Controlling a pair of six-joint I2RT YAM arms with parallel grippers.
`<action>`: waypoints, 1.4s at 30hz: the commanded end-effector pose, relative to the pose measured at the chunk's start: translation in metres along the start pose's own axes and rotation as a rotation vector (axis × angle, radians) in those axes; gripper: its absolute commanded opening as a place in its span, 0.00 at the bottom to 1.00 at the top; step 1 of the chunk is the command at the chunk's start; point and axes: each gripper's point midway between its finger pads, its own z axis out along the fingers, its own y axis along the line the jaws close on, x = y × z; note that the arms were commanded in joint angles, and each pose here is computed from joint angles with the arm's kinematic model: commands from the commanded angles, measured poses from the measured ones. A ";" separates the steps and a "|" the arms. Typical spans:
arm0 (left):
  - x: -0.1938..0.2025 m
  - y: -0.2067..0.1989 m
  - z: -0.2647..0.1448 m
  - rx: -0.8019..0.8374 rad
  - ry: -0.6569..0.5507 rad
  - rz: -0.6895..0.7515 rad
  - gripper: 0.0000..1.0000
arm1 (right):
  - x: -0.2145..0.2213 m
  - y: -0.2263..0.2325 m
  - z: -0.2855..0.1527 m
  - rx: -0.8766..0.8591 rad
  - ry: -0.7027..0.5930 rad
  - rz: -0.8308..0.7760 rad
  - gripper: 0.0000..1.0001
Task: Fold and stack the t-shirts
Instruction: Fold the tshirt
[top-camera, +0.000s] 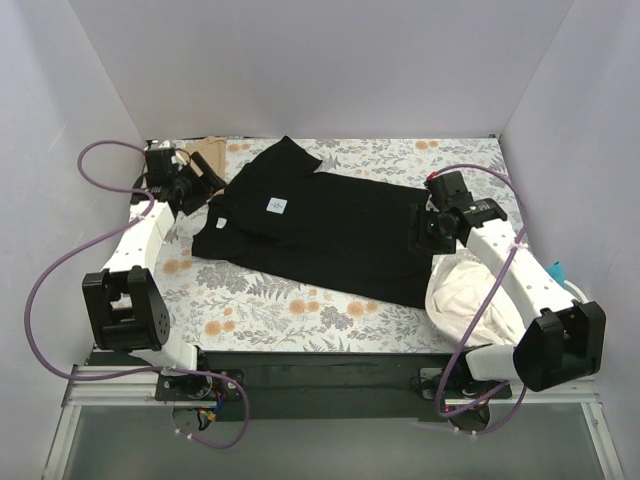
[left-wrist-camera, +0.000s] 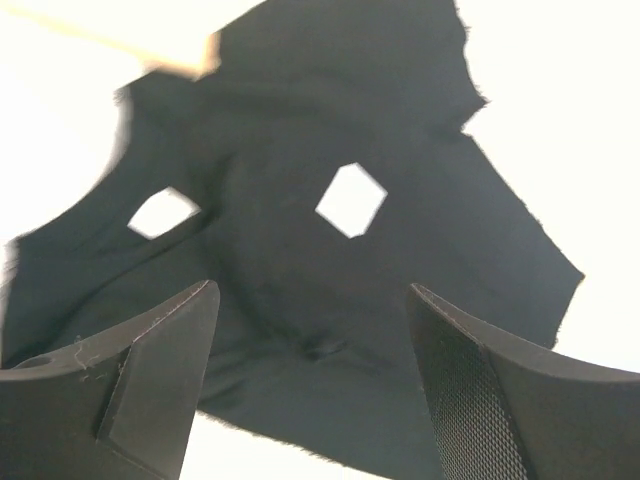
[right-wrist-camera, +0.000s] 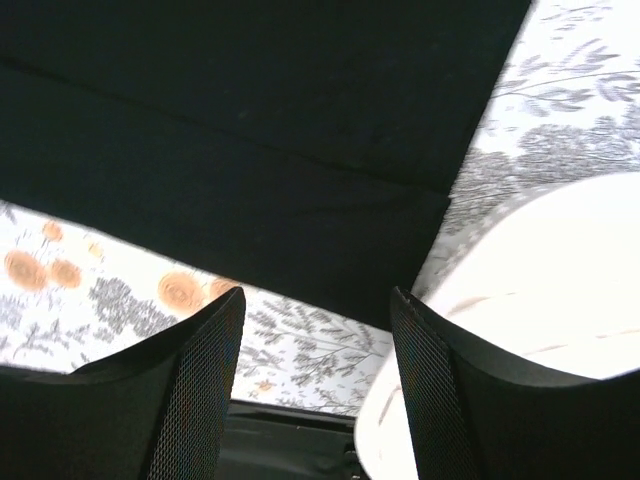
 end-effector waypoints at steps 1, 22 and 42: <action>0.004 0.054 -0.008 -0.110 -0.025 -0.020 0.74 | 0.007 0.032 -0.009 -0.093 -0.033 -0.057 0.66; 0.069 0.154 0.006 -0.334 0.144 -0.109 0.62 | 0.077 0.079 0.060 -0.158 0.083 -0.213 0.66; 0.090 0.164 0.012 -0.338 0.204 -0.106 0.41 | 0.091 0.063 0.102 -0.076 0.118 -0.211 0.66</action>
